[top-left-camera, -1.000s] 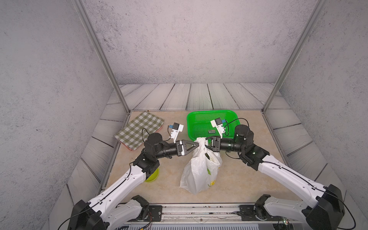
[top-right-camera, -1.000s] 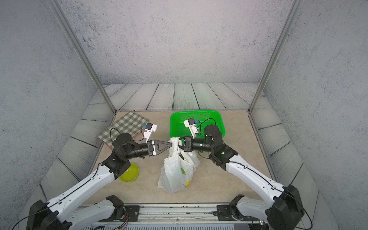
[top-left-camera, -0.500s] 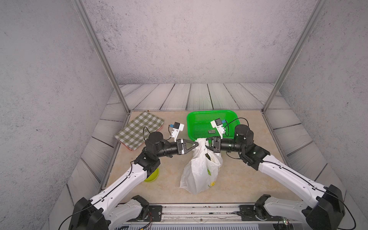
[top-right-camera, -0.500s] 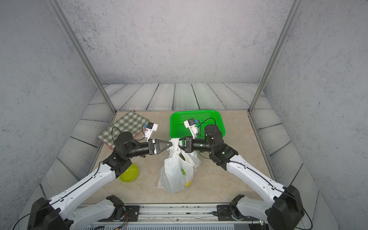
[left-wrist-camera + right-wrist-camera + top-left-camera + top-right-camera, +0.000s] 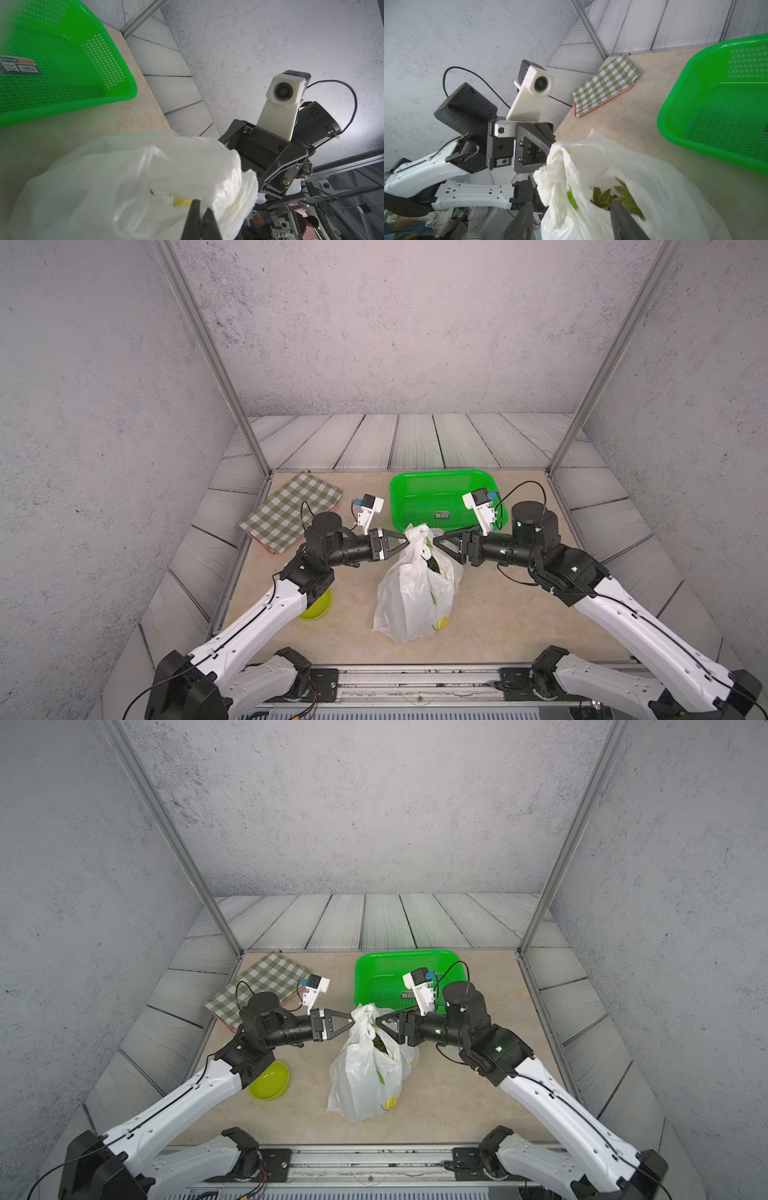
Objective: Place the pineapple into a plastic bag & tie a knot
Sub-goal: Tie the plastic bag at the center of the board.
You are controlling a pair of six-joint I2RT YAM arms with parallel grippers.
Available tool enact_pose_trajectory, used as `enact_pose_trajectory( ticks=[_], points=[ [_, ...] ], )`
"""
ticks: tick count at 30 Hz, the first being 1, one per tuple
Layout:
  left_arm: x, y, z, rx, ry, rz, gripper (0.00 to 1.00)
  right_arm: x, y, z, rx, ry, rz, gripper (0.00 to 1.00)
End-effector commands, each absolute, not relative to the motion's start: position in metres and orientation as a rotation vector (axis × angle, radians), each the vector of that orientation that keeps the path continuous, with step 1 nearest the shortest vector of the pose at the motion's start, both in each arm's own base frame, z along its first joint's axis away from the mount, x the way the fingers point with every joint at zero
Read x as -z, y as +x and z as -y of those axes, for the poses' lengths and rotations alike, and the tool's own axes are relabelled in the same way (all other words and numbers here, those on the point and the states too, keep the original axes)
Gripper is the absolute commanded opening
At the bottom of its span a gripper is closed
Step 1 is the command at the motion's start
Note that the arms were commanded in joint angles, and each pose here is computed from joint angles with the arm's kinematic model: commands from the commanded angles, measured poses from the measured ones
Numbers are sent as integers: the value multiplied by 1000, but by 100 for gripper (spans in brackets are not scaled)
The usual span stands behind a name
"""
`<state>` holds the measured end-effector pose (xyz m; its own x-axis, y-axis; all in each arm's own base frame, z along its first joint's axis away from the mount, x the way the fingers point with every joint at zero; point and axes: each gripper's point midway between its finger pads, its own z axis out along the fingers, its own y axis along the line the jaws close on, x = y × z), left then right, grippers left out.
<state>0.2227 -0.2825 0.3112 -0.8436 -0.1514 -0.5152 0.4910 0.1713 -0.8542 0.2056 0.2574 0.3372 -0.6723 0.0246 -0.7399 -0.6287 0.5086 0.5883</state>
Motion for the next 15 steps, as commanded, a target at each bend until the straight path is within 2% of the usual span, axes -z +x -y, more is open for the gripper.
enact_pose_trajectory(
  ticks=[1,6,15],
  points=[
    [-325,224,281,1707,359,-1914,0,-333,194,-239,-1099,-496,-2081,60],
    [-326,224,281,1708,360,-1913,0,-333,169,-256,-1303,-609,-2074,54],
    [-329,222,280,1709,364,-1905,0,-324,168,-276,-1437,-646,-2103,45]
  ],
)
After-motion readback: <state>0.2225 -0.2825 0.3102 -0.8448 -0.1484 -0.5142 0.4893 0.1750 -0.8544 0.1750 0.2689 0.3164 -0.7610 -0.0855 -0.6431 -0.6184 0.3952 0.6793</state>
